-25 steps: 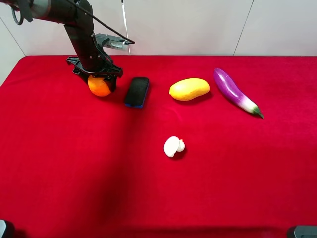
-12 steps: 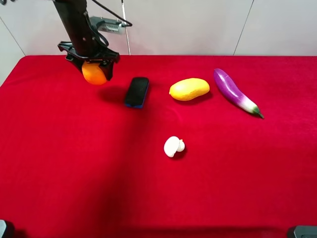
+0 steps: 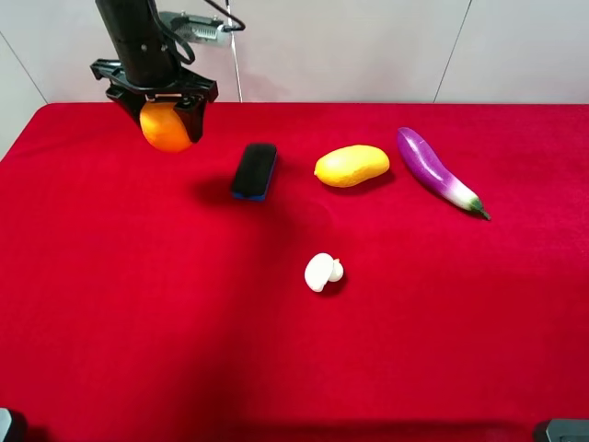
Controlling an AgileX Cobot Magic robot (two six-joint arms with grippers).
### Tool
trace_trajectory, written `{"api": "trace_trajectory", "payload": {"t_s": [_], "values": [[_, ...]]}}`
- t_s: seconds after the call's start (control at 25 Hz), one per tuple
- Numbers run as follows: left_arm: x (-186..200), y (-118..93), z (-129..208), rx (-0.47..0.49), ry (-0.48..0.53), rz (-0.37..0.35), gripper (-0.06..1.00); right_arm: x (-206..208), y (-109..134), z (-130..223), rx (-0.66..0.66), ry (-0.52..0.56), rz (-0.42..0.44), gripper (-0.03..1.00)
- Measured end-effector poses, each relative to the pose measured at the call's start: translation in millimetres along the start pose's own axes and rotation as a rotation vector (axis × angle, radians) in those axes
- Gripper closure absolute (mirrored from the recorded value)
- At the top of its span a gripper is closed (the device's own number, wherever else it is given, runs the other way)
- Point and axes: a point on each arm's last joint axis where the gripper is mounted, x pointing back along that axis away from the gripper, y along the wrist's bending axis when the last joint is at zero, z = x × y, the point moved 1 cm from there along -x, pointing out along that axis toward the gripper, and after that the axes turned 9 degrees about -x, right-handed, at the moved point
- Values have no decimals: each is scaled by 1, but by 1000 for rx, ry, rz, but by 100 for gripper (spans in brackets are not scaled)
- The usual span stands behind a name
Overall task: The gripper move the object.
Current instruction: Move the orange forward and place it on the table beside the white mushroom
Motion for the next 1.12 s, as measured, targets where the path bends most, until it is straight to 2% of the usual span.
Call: {"api": "trace_trajectory", "payload": {"t_s": [0.6,1.12], "values": [[26,-69,6,-169,-11,1,22,0,0,0,0,0,-1,27],[-3,-125,37,-272,52,51,22,0,0,0,0,-1,-1,27]]}}
